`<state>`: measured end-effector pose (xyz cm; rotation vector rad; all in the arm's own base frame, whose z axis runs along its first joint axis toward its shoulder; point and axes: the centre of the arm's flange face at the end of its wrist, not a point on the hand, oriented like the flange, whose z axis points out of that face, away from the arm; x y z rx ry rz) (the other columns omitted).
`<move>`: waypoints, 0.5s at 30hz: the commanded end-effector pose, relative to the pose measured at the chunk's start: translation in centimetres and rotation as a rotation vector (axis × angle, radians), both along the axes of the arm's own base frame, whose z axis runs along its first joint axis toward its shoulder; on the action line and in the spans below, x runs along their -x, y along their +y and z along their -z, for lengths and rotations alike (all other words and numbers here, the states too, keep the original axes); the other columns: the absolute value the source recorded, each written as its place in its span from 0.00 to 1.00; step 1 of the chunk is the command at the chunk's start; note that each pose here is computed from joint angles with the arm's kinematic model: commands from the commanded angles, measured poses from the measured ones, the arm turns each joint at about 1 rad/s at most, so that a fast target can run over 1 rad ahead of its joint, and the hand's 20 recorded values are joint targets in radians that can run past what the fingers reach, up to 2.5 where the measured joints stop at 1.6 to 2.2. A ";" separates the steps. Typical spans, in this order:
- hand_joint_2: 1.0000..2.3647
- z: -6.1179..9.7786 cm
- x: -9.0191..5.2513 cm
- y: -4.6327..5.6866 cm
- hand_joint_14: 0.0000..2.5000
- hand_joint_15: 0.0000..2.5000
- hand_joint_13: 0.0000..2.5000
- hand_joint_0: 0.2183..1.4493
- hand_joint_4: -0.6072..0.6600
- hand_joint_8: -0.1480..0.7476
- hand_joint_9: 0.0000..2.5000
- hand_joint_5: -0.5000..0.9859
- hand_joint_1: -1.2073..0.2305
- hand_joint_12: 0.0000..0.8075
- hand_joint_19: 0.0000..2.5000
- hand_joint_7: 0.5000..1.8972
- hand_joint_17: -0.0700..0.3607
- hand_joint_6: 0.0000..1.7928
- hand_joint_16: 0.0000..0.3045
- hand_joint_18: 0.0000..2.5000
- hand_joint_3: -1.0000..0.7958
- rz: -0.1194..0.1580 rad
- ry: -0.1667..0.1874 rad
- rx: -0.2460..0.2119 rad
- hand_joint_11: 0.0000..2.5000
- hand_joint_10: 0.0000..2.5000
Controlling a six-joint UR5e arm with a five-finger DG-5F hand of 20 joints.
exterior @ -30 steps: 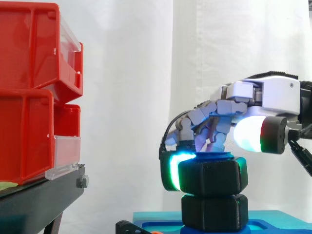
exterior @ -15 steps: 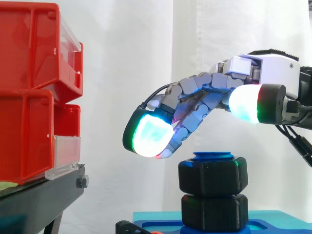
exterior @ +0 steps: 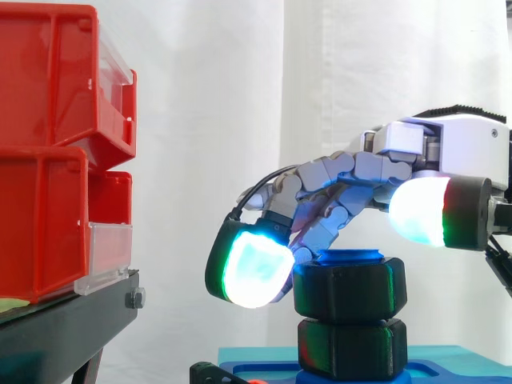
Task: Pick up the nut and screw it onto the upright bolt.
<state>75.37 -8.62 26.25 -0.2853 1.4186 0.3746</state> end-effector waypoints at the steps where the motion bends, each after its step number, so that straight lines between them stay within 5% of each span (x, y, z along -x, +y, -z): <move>1: 0.00 0.3 0.2 -0.5 0.00 0.00 0.21 0.20 0.65 0.39 0.34 0.31 0.77 0.27 0.00 0.34 0.29 0.28 0.08 0.08 0.28 0.007 0.014 0.001 0.00 0.00; 9: 0.00 0.3 0.4 -1.7 0.00 0.00 0.26 0.21 0.63 0.40 0.39 0.35 0.75 0.24 0.01 0.61 0.27 0.28 0.06 0.14 0.28 0.020 0.017 0.002 0.00 0.00; 15: 0.00 0.3 0.6 -2.9 0.00 0.00 0.29 0.22 0.60 0.40 0.43 0.37 0.74 0.21 0.02 0.64 0.25 0.29 0.05 0.18 0.28 0.030 0.017 0.003 0.00 0.00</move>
